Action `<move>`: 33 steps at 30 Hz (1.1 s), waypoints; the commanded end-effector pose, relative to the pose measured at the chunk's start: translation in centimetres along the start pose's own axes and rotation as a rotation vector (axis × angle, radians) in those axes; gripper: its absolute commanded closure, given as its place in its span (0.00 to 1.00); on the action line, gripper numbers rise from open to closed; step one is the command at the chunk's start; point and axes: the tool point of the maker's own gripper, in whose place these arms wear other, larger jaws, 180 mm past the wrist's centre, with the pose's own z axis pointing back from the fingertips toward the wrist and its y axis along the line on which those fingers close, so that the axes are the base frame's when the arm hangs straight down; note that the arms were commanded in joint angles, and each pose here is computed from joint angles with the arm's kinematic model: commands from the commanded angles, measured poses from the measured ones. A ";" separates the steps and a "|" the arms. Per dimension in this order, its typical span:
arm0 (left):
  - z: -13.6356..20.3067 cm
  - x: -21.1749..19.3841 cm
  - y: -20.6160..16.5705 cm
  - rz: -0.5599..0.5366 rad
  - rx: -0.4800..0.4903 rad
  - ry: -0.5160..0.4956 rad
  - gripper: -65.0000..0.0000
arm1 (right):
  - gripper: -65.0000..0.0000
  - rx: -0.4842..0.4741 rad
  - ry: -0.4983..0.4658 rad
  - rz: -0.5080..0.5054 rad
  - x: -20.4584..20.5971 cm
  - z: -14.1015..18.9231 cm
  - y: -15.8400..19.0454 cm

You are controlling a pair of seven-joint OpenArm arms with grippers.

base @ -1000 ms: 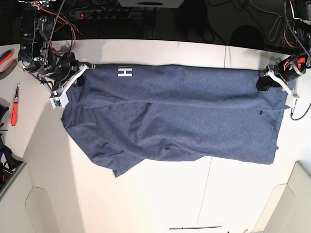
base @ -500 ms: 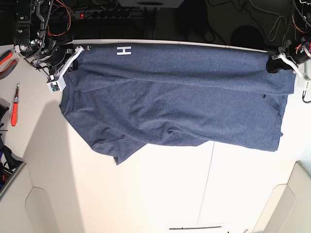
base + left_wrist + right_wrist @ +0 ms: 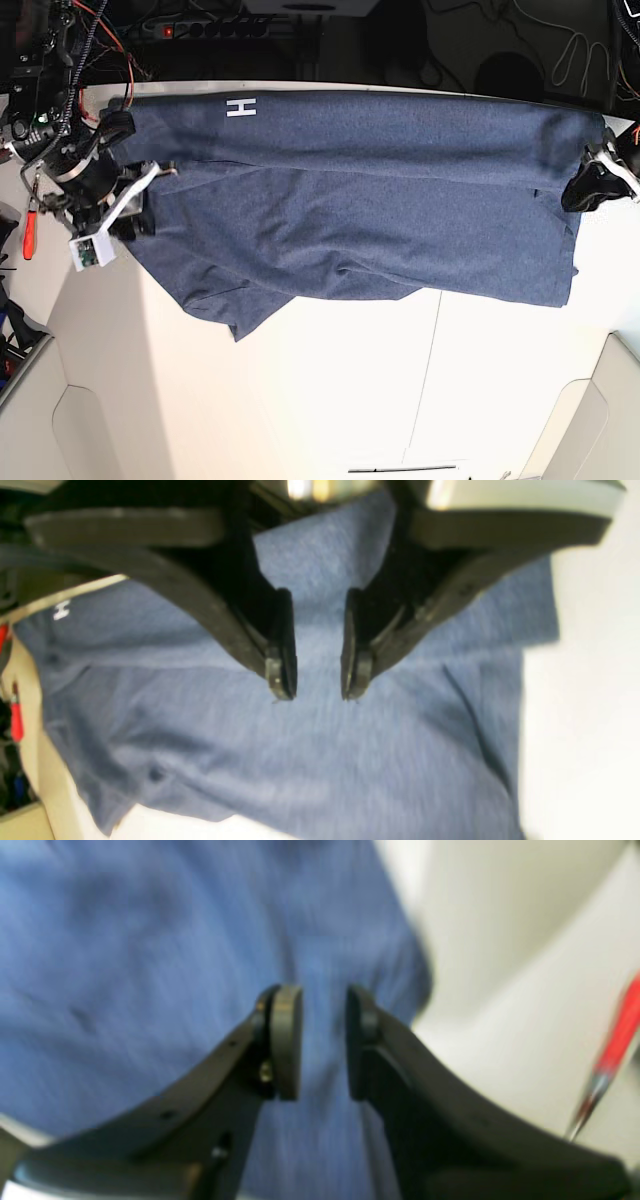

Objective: Layout the t-shirt on the table in an organized manner, then fold the t-shirt properly
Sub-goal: 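Move the right gripper along the shirt side to grasp the hem corner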

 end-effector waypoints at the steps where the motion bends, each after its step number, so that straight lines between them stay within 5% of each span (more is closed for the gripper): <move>1: 0.5 2.2 -0.4 -0.042 -0.012 -0.053 0.70 | 0.76 -0.020 -0.105 0.019 3.3 0.5 -0.7; 6: 0.6 2.5 -0.6 -0.059 -0.009 -0.056 0.70 | 0.76 -0.146 -0.244 0.039 9.6 -0.1 -3.4; 9: 0.6 2.3 -0.4 -0.068 0.002 -0.046 0.70 | 0.75 -0.187 -0.231 0.000 10.7 -2.3 -5.2; 12: 0.6 2.3 -0.4 -0.068 0.002 -0.046 0.70 | 0.61 -0.171 -0.150 -0.072 10.2 -6.3 -7.0; 21: 0.6 2.4 -0.4 -0.068 0.001 -0.050 0.70 | 0.54 0.091 0.119 -0.286 5.9 -16.0 -6.2; 24: 0.6 2.4 -0.4 -0.067 0.001 -0.050 0.70 | 0.55 0.174 0.166 -0.316 4.9 -16.8 -4.6; 33: 0.6 2.5 -0.4 -0.068 0.001 -0.061 0.70 | 0.55 0.198 0.201 -0.325 3.5 -17.1 -3.3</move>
